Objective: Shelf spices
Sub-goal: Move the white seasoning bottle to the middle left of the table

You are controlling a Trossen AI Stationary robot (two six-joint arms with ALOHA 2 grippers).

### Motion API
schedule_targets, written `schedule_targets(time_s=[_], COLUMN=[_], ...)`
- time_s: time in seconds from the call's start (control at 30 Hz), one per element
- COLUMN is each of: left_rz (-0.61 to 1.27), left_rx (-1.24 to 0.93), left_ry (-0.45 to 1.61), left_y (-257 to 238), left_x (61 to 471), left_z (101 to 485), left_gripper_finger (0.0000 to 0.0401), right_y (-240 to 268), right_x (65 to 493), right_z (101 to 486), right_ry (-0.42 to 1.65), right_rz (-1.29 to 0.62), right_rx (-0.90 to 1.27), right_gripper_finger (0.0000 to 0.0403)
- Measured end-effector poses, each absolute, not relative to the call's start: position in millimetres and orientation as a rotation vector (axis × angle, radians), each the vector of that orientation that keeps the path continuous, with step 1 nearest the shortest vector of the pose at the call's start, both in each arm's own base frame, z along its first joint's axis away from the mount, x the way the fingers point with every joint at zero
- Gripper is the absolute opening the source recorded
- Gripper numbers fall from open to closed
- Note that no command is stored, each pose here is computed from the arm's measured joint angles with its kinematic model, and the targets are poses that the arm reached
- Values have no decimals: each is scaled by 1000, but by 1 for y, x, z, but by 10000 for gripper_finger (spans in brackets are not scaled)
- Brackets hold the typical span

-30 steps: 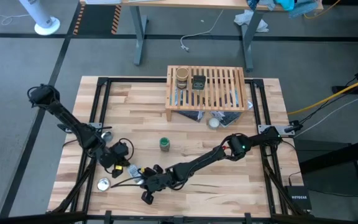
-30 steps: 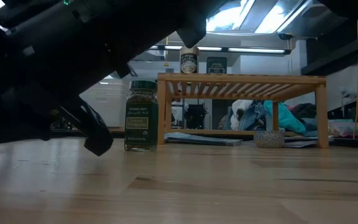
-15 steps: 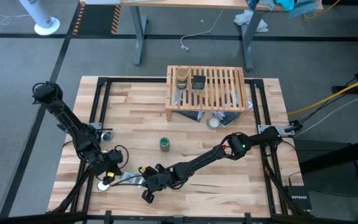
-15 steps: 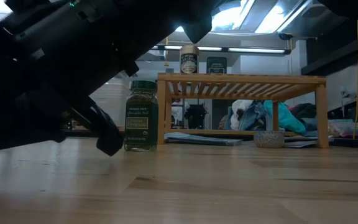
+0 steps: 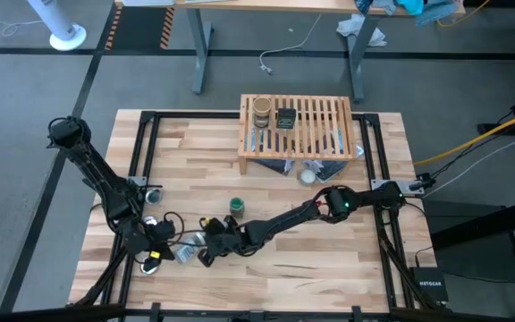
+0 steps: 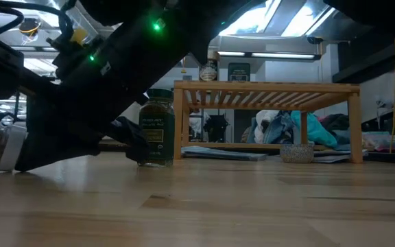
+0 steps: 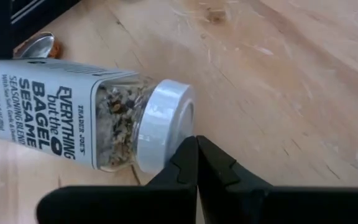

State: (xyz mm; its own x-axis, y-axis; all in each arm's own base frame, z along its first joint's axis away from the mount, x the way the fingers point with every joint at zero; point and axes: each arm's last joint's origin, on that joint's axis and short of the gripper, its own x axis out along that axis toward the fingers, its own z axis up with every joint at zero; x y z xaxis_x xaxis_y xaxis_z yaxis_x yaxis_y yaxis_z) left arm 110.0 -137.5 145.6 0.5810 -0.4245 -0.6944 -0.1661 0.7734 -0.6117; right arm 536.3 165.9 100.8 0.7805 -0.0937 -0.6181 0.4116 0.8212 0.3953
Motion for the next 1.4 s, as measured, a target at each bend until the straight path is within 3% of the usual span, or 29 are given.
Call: schedule_targets(time_s=[1.4], left_rz=[-233], left_rx=[-758], left_ry=[1007], left_y=[-149], left_x=[116], left_z=[138], left_gripper_finger=[0], right_y=[162], right_x=[542], right_z=[123], right_ry=[545], right_rz=[-224], right_rx=[581], right_gripper_finger=[1])
